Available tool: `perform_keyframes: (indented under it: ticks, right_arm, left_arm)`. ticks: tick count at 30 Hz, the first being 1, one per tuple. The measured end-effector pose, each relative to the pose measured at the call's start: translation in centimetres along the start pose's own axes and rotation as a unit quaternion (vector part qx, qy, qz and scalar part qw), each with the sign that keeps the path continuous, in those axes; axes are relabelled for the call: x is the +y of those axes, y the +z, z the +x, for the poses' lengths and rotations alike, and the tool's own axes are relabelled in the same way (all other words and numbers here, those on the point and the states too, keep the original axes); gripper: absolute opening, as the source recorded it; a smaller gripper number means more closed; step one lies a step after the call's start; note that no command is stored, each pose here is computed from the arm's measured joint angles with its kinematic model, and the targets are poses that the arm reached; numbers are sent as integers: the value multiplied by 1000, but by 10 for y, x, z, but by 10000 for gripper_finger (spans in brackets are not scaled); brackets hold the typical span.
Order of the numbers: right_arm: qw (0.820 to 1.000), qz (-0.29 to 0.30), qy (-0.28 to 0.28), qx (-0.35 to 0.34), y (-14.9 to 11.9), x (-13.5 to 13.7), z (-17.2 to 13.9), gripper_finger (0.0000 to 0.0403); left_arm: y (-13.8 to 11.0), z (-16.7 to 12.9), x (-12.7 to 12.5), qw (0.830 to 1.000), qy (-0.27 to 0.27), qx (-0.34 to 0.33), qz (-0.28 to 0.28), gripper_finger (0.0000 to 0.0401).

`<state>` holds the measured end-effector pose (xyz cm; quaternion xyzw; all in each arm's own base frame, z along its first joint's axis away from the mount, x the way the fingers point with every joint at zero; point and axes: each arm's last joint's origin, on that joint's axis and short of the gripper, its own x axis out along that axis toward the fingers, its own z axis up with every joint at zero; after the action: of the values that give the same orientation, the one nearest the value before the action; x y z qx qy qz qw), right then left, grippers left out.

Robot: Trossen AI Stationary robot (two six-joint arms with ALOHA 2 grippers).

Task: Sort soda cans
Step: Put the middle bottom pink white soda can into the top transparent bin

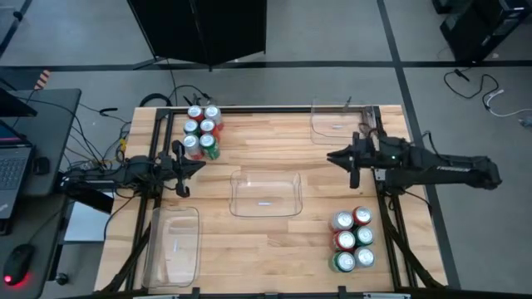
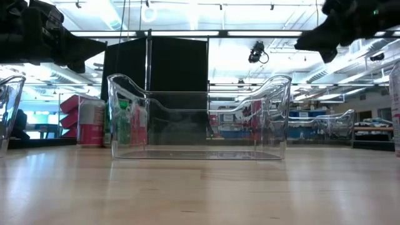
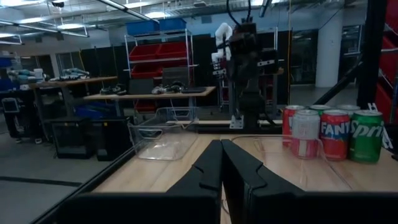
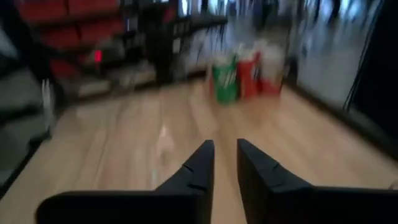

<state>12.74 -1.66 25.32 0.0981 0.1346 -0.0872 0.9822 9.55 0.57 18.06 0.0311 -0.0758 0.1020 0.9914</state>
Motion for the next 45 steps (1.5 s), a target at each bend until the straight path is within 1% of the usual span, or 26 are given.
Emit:
perform_keyframes:
  ticks: [3,9,12,17,22,26,31,37,41,45]
  right_arm:
    - [998,5,15,68,19,12,-1,97]
    - [985,7,41,168,50,35,-2,157]
    - [978,5,58,198,60,49,1,185]
    - [963,3,81,256,64,72,10,225]
    - [940,5,83,331,56,96,20,252]
    - [919,0,73,389,46,114,23,267]
    - [892,-29,51,448,33,130,25,279]
    - [858,-54,8,510,16,139,28,286]
    - [847,-46,-13,529,9,142,32,286]
    - [838,-16,-21,546,6,143,38,286]
  left_arm:
    - [0,0,0,1000,0,1,-1,11]
    - [-2,0,0,1000,-1,8,-1,11]
    - [-2,0,0,1000,-1,9,0,11]
    - [-2,0,0,1000,-1,9,1,11]
    - [-2,0,0,1000,-1,9,1,11]
    - [-2,0,0,1000,-1,9,1,11]
    - [-2,0,0,1000,-1,10,0,11]
    - [-6,0,0,999,-2,33,1,11]
    - [-8,0,-1,999,-3,43,3,11]
    - [-8,0,-1,999,-3,43,-1,11]
